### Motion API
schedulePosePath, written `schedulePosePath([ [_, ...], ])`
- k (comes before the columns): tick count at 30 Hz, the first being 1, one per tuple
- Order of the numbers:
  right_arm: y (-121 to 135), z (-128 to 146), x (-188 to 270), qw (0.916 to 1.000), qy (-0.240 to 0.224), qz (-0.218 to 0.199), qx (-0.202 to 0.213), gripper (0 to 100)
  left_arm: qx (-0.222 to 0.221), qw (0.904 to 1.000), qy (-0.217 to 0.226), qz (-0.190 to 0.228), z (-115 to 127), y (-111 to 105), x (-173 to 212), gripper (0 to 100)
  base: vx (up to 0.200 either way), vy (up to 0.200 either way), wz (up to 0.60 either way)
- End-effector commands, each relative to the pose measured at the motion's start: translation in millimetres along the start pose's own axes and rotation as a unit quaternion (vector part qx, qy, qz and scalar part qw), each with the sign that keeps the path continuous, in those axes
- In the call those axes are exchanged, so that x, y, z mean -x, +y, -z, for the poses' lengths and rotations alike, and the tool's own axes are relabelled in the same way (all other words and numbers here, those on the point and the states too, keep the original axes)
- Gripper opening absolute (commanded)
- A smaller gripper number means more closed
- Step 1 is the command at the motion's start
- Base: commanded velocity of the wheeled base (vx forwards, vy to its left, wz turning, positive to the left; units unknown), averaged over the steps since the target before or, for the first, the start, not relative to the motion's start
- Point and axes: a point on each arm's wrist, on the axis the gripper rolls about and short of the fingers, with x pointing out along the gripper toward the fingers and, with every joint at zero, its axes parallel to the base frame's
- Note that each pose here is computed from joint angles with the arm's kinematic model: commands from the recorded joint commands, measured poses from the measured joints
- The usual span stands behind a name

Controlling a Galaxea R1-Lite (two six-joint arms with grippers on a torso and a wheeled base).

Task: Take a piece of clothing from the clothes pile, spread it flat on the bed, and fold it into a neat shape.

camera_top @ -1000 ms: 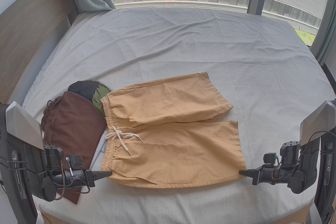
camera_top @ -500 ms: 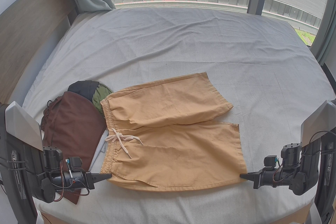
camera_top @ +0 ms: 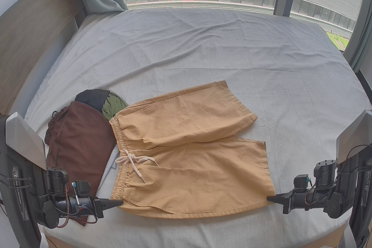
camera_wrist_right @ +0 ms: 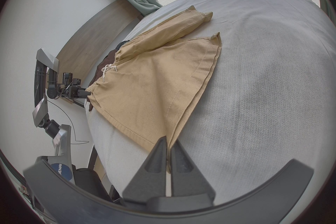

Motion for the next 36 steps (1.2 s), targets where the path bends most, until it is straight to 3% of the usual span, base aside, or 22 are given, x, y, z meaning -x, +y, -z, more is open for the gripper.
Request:
schedulePosePath([
  [1, 3, 0, 3, 1.0000, 0.002, -0.002, 0.002, 0, -0.004, 0.9999, 0.010, 0.003, 5, -3, 3, 0, 0.000, 0.000, 0.00],
  [13, 8, -1, 9, 0.9999, 0.001, -0.003, 0.017, 0, -0.005, 0.9998, 0.009, 0.015, 7, 1, 6, 0, 0.000, 0.000, 0.00],
  [24, 11, -5, 13, 0.9994, -0.008, -0.009, 0.031, 0, -0.083, 0.9955, 0.006, 0.046, 25, 24, 13, 0, 0.000, 0.000, 0.00],
  [31, 12, -2, 15, 0.9989, 0.010, -0.023, 0.039, 0, -0.092, 0.9944, 0.005, 0.052, 24, 23, 13, 0, 0.000, 0.000, 0.00],
  [36, 14, -5, 17, 0.9985, -0.001, -0.029, 0.047, 0, -0.098, 0.9935, 0.003, 0.058, 23, 21, 12, 0, 0.000, 0.000, 0.00],
])
